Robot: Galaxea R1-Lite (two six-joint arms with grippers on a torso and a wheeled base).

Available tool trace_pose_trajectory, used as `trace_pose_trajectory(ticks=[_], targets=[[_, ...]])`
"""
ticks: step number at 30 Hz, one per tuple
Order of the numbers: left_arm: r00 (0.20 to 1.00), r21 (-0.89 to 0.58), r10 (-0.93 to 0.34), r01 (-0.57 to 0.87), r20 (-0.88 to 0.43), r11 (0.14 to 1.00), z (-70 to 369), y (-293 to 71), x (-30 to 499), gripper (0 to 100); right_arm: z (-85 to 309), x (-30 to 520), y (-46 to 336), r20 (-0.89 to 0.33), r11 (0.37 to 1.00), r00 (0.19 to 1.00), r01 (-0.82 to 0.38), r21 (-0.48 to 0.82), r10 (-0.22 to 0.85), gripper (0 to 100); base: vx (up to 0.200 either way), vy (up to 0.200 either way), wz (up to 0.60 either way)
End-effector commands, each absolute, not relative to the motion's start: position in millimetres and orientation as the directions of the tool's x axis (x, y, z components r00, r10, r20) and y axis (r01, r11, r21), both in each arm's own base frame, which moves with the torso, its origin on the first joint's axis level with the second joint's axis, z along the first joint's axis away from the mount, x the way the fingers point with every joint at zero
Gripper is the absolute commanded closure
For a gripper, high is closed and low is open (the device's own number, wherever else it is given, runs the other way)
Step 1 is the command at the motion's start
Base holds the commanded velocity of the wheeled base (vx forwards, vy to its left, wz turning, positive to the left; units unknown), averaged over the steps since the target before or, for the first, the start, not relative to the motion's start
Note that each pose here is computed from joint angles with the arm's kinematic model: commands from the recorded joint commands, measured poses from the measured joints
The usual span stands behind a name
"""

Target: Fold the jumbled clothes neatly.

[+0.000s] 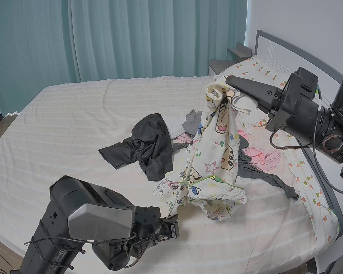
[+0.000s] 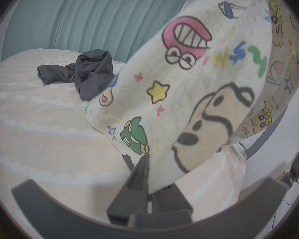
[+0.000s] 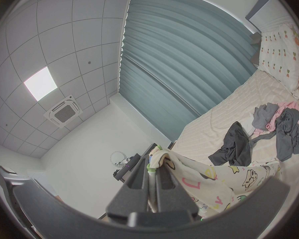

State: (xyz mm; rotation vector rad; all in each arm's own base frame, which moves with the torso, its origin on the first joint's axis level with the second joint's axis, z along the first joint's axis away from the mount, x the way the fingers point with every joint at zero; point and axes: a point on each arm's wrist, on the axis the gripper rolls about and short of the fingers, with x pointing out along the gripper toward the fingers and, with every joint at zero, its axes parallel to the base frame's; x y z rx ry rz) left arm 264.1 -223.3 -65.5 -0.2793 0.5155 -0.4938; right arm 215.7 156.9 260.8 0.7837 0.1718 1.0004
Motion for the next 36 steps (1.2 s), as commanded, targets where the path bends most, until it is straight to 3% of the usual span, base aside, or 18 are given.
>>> trace_pose_trajectory(ticks=[1, 7, 12, 16, 20, 26, 31, 36], targets=[[0.800, -0.383, -0.478, 0.339, -0.363, 0.859, -42, -207, 267, 100, 255, 219, 139, 0.196, 0.346, 0.603, -0.660, 0.666, 0.773, 100, 0.000, 0.000, 0.00], [0.936, -0.485, -0.307, 0.191, -0.172, 0.853, 26, -176, 287, 100, 233, 225, 110, 0.127, 0.443, 0.698, -0.573, 0.689, 0.705, 100, 0.000, 0.000, 0.00], [0.965, -0.534, -0.262, 0.208, -0.027, 0.819, 76, -157, 289, 100, 224, 230, 95, 0.097, 0.494, 0.742, -0.531, 0.688, 0.663, 100, 0.000, 0.000, 0.00], [0.979, -0.566, -0.156, 0.204, 0.133, 0.798, 127, -143, 287, 100, 209, 241, 87, 0.046, 0.602, 0.775, -0.525, 0.602, 0.630, 100, 0.000, 0.000, 0.00], [0.964, -0.565, -0.111, 0.232, 0.240, 0.792, 162, -134, 280, 100, 211, 251, 89, 0.078, 0.654, 0.795, -0.547, 0.522, 0.602, 100, 0.000, 0.000, 0.00], [0.925, -0.528, -0.075, 0.278, 0.373, 0.802, 220, -124, 270, 100, 253, 261, 95, 0.268, 0.662, 0.797, -0.601, 0.448, 0.542, 100, 0.000, 0.000, 0.00], [0.920, -0.529, -0.084, 0.293, 0.383, 0.796, 249, -121, 257, 100, 281, 261, 96, 0.358, 0.648, 0.767, -0.642, 0.410, 0.533, 100, 0.000, 0.000, 0.00], [0.939, -0.530, -0.115, 0.282, 0.325, 0.800, 234, -121, 244, 100, 255, 253, 99, 0.272, 0.646, 0.783, -0.618, 0.448, 0.560, 100, 0.000, 0.000, 0.00]])
